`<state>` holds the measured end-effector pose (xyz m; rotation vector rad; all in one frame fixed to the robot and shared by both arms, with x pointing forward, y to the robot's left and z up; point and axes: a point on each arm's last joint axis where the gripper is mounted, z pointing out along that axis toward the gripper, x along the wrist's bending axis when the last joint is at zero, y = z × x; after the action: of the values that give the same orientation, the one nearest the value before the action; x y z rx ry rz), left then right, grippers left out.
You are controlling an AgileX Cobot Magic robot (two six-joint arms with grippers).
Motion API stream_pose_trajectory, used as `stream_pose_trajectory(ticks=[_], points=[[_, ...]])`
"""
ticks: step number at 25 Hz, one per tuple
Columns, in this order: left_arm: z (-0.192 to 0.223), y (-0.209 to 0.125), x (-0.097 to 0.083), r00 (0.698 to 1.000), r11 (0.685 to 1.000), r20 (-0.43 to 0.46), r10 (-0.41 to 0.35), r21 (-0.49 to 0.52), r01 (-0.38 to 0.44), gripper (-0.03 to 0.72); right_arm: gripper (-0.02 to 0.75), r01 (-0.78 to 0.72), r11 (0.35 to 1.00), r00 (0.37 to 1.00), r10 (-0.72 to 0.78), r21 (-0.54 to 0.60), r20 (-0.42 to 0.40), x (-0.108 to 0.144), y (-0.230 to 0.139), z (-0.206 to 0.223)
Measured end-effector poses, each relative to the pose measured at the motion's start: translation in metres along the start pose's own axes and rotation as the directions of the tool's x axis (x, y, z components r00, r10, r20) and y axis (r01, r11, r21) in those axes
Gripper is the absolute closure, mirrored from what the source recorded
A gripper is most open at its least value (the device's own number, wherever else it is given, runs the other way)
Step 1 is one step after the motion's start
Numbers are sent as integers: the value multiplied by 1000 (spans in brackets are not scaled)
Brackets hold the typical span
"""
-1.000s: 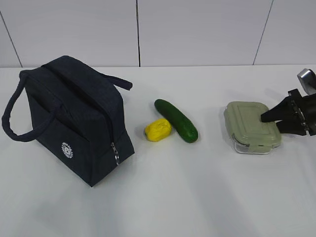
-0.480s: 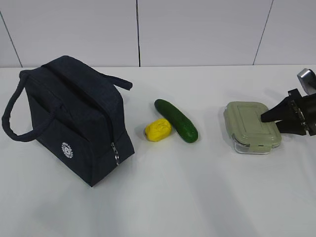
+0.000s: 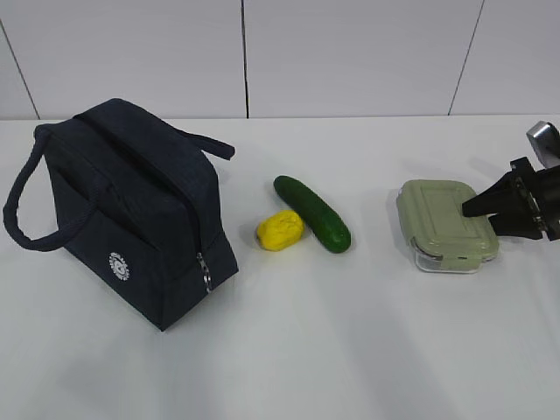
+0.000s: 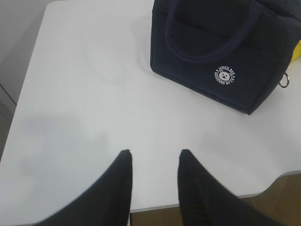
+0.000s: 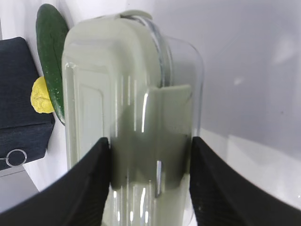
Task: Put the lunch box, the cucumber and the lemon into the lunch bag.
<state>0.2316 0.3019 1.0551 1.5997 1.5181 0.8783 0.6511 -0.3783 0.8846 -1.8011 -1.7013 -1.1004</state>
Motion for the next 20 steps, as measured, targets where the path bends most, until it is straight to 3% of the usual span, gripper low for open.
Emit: stream_pose_trajectory(ticks=[20], points=[[0, 0, 0, 1000, 1000, 0, 0, 0, 0, 452, 363, -9, 1000, 1000, 9, -6, -5, 0, 1, 0]])
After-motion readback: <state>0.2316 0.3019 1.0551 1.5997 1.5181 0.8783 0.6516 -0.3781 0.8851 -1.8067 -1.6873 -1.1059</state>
